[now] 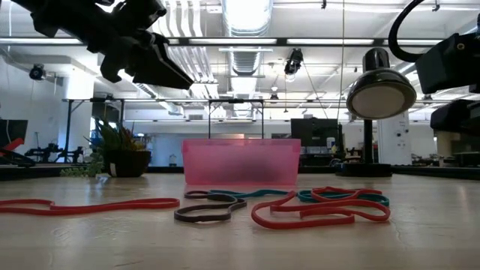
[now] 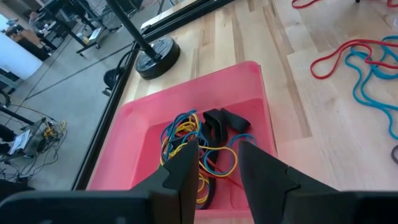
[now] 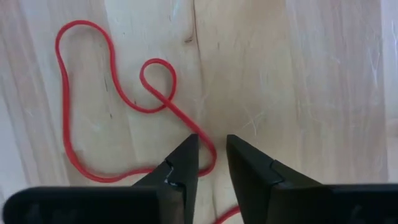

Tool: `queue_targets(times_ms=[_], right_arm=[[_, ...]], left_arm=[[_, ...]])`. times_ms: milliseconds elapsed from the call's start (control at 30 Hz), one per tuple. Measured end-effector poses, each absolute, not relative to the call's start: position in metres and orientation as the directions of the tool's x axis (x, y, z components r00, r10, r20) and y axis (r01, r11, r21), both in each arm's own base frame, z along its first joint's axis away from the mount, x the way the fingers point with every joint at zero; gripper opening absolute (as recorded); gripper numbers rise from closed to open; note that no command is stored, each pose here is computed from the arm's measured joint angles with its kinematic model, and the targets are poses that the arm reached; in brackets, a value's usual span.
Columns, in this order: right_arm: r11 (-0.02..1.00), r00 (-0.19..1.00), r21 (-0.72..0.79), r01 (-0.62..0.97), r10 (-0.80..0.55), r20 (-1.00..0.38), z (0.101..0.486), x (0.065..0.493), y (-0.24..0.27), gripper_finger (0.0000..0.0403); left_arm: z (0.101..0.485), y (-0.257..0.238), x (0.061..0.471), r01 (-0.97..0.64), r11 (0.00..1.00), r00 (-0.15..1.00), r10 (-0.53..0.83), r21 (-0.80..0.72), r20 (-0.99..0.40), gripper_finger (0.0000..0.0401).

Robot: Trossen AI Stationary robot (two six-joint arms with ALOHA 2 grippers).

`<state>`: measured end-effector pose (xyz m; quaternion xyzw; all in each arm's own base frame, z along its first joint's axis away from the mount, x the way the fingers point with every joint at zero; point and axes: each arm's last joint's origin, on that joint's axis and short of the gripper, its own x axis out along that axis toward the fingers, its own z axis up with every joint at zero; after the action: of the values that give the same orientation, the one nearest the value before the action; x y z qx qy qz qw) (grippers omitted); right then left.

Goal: Pick and place rubber bands into bin
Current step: Put the red rubber bands into the pink bin

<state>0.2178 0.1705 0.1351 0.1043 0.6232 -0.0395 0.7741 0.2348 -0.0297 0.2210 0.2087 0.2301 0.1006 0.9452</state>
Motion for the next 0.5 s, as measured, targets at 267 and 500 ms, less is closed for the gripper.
queue_targets(times_ms=[267,500], right_arm=[[0.967,0.218,0.131,0.218,0.082,-0.972,0.1349,0.2158,0.1747,0.0135],[0.969,0.215,0.118,0.217,0.07,-0.974,0.133,0.2149,0.1759,0.0131]], left_arm=[[0.2197,-0.0295,0.2343,-0.093,0.892,0.872,0.287,0.442,-0.396,0.0097],[0.2196,-0.0296,0.2344,-0.093,0.892,0.873,0.287,0.442,-0.396,0.0097]])
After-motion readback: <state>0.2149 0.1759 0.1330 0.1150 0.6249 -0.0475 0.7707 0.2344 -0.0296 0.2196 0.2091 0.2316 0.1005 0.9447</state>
